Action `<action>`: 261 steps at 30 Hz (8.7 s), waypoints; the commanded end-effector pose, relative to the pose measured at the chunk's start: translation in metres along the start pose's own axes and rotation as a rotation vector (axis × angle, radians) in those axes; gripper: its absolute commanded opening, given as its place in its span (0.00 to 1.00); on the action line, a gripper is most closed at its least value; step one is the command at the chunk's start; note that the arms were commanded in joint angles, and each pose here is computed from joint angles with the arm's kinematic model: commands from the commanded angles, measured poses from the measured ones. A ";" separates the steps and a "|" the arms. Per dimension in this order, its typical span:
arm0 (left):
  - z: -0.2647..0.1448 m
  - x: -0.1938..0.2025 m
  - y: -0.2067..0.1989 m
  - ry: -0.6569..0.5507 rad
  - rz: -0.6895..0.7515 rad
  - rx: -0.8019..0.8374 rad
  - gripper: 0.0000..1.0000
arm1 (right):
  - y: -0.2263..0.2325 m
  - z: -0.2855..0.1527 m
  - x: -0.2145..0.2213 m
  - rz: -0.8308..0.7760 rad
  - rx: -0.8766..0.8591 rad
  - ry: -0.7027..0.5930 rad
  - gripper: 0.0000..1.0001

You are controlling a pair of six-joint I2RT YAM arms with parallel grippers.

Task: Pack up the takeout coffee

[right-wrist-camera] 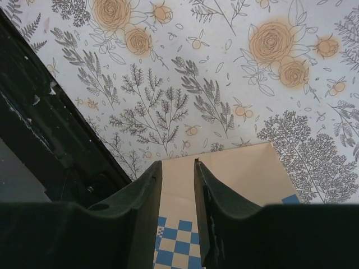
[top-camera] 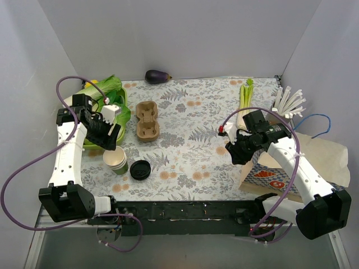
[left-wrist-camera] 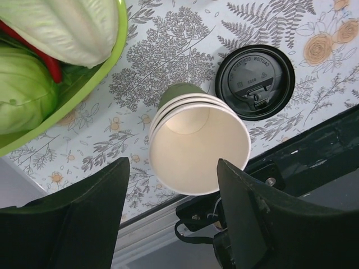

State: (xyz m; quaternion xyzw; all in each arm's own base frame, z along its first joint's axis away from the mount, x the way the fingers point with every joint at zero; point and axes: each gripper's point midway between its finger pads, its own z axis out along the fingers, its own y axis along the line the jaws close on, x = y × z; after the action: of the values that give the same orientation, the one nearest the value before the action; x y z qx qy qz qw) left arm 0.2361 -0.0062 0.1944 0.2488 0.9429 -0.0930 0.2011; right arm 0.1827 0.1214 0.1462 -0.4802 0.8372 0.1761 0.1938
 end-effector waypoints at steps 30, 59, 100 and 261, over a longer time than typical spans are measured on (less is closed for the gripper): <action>0.036 0.020 0.017 0.150 -0.039 0.014 0.18 | -0.002 -0.010 -0.032 -0.036 -0.007 -0.111 0.44; -0.006 -0.008 0.028 -0.030 -0.101 0.032 0.00 | 0.012 -0.015 -0.077 0.002 -0.163 -0.231 0.49; -0.015 0.022 -0.023 -0.078 -0.433 0.046 0.00 | 0.167 0.155 -0.325 0.083 -0.893 -0.267 0.85; 0.138 -0.205 -0.184 -0.013 0.091 0.453 0.00 | -0.112 -0.053 -0.107 0.149 0.111 -0.289 0.73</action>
State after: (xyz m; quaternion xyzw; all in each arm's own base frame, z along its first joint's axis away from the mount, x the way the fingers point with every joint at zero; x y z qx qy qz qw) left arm 0.3577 -0.2775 0.1503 0.3197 0.8927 -0.2909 0.1277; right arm 0.3361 0.0899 0.2279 -0.3566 0.8557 0.1476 0.3448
